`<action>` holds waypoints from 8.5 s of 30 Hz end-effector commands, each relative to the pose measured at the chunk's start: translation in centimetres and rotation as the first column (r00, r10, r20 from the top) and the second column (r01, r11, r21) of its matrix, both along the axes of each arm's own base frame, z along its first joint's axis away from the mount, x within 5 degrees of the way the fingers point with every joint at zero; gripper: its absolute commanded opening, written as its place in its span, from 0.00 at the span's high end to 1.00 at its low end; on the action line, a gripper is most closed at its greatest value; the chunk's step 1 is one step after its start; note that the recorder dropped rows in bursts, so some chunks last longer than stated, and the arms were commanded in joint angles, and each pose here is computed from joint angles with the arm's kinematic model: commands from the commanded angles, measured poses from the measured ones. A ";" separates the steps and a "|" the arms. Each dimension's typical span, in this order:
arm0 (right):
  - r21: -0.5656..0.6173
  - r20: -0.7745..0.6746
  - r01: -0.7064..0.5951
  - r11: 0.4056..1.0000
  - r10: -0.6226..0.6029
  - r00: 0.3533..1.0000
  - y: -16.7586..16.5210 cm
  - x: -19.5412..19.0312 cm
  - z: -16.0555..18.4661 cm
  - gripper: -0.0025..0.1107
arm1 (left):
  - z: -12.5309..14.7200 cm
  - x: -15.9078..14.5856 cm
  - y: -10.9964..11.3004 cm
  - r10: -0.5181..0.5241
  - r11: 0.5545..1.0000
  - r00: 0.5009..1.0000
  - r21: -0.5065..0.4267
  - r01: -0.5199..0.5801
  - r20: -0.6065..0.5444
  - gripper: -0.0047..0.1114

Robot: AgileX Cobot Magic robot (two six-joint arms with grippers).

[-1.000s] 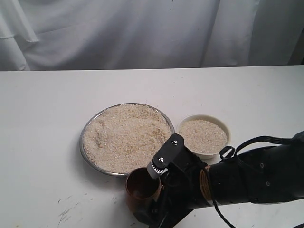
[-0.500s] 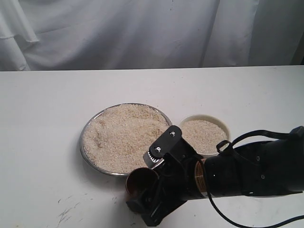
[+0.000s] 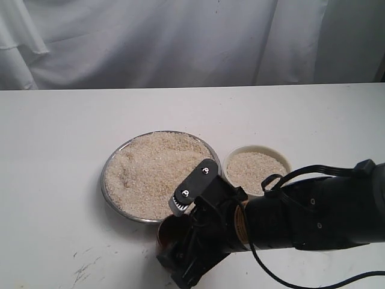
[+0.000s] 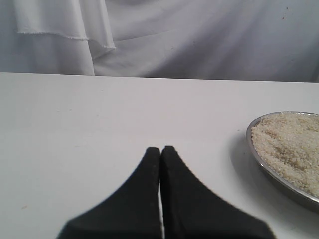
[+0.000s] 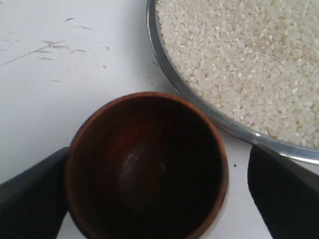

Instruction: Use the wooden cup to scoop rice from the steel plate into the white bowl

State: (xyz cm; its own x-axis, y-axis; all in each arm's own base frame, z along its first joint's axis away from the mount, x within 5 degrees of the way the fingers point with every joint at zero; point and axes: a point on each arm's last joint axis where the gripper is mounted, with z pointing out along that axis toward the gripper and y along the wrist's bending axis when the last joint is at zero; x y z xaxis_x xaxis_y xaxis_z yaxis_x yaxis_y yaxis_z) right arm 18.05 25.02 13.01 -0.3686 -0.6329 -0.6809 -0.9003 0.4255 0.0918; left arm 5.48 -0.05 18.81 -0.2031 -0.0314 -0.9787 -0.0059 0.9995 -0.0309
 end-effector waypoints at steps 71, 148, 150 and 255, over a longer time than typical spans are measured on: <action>-0.035 0.288 0.082 0.996 -0.069 0.955 1.0 9.3 3.6 0.64 | -0.1 0.0 0.0 -0.001 1.000 1.000 -0.004 0.001 0.007 0.96; -0.205 0.463 0.290 0.935 -0.168 0.870 -4.0 8.8 10.9 0.98 | -0.1 0.0 0.0 -0.001 1.000 1.000 -0.004 0.001 0.007 0.96; -0.176 0.443 0.321 0.930 -0.217 0.870 -4.9 9.5 10.9 0.98 | -0.1 0.0 0.0 -0.001 1.000 1.000 -0.004 0.001 0.007 0.96; -0.019 0.318 0.132 0.991 -0.119 0.941 -4.8 7.1 3.4 0.25 | -0.1 0.0 0.0 -0.001 1.000 1.000 -0.004 0.001 0.007 0.96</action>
State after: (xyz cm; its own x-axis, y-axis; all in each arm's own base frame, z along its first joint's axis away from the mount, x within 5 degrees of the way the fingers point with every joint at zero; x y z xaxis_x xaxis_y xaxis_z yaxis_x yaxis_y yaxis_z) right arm 25.24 20.09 16.80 -0.2025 -0.6401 -0.7412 -0.8156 0.5291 -0.2342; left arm 5.48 -0.05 18.81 -0.2031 -0.0314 -0.9787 -0.0059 0.9995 -0.0309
